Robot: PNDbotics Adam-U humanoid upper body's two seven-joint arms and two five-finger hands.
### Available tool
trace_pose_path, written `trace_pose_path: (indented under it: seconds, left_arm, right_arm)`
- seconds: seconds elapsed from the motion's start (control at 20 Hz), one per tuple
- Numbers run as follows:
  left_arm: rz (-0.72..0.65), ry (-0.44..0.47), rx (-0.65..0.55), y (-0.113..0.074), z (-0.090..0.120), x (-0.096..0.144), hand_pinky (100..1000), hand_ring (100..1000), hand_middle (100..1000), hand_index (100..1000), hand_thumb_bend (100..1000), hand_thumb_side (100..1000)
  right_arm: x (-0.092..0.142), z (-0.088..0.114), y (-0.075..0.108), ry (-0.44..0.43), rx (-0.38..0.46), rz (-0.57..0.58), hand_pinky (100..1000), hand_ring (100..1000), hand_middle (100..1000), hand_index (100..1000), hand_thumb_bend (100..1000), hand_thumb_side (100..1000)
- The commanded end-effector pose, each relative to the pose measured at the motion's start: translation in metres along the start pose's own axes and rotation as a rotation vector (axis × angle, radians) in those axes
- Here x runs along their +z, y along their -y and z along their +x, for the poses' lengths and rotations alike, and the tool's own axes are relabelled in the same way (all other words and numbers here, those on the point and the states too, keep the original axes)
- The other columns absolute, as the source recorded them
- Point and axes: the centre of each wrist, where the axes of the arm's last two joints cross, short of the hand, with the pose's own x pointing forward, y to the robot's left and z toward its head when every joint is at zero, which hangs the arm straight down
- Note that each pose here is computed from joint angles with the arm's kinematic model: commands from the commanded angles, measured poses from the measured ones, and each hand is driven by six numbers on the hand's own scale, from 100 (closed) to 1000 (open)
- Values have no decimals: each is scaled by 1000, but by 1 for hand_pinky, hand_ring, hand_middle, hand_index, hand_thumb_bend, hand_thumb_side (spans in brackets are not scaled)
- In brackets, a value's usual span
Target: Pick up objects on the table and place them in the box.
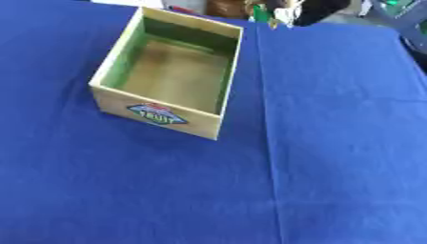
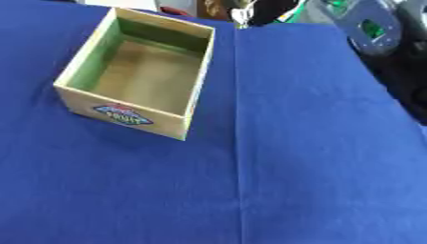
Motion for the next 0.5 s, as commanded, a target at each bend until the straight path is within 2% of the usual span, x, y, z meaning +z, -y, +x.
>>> trace_pose_path:
  seconds: [0.05, 0.25, 0.5]
  left_arm:
    - [-13, 27, -4, -2, 5, -5, 563, 531, 525, 747, 100, 641]
    - [-16, 25, 4, -1, 5, -4, 563, 531, 525, 747, 100, 643]
    - [-22, 25, 19, 2, 5, -4, 563, 531, 525, 747, 100, 643]
  right_arm:
    - [-8, 6, 23, 7, 8, -69, 734, 644, 406, 493, 100, 399]
    - [-32, 24, 34, 49, -18, -110, 739, 643, 408, 501, 100, 397]
    - [-62, 44, 26, 99, -54, -82, 743, 644, 412, 512, 100, 398]
